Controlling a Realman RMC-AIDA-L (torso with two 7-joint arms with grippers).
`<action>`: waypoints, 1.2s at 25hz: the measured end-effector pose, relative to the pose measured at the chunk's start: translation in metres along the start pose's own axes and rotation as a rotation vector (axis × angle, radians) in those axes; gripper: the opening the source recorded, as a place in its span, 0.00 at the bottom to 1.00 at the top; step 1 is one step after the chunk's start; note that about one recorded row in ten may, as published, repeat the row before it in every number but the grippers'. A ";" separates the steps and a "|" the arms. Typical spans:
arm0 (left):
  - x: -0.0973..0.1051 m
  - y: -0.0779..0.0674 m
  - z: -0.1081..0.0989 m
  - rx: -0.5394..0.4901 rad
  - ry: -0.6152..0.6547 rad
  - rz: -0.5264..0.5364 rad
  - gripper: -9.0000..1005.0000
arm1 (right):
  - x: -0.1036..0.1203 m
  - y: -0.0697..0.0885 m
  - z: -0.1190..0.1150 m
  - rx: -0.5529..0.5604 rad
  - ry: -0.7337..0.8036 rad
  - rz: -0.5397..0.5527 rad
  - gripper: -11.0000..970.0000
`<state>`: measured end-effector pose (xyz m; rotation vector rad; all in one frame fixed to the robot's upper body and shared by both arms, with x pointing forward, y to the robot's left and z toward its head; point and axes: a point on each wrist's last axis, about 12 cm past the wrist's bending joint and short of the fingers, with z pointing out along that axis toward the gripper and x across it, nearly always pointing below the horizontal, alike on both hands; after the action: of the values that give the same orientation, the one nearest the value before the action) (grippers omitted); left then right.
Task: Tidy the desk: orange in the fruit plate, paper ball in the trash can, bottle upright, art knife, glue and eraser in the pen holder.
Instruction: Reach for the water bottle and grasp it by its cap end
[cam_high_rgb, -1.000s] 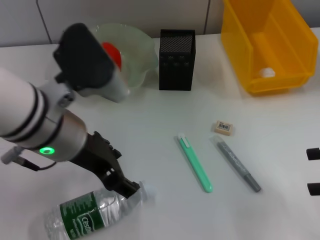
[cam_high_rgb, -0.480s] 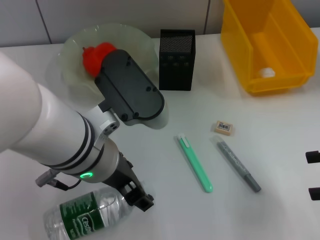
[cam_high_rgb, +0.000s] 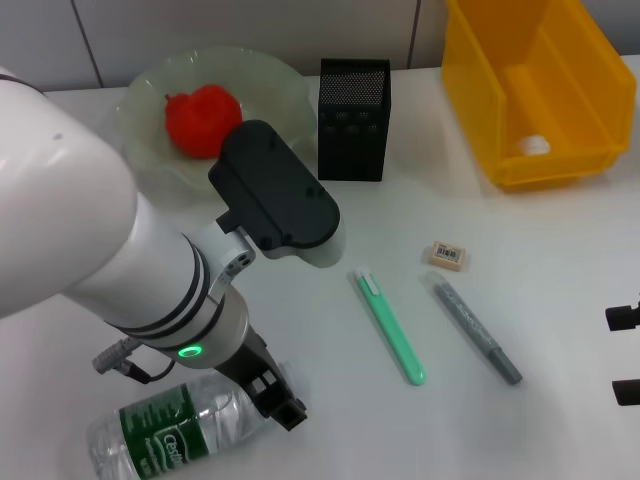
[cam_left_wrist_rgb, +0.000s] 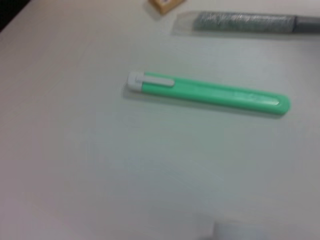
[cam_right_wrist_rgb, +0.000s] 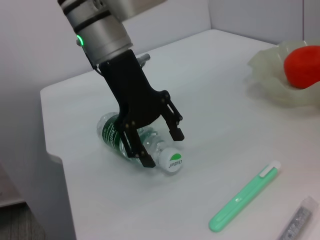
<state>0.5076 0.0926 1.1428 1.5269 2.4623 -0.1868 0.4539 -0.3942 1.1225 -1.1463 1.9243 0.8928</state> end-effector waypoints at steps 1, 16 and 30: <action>0.000 0.001 0.002 0.000 0.008 -0.003 0.70 | 0.000 0.000 0.000 -0.001 -0.001 0.001 0.86; 0.001 0.003 0.012 -0.004 0.055 0.008 0.69 | 0.001 0.001 0.004 -0.010 -0.004 0.006 0.86; -0.002 0.003 0.011 -0.010 0.066 0.028 0.61 | 0.002 0.001 0.007 -0.009 -0.004 0.011 0.86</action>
<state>0.5132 0.0894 1.1325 1.5874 2.4860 -0.1204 0.4541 -0.3890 1.1178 -1.1396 1.9273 0.9103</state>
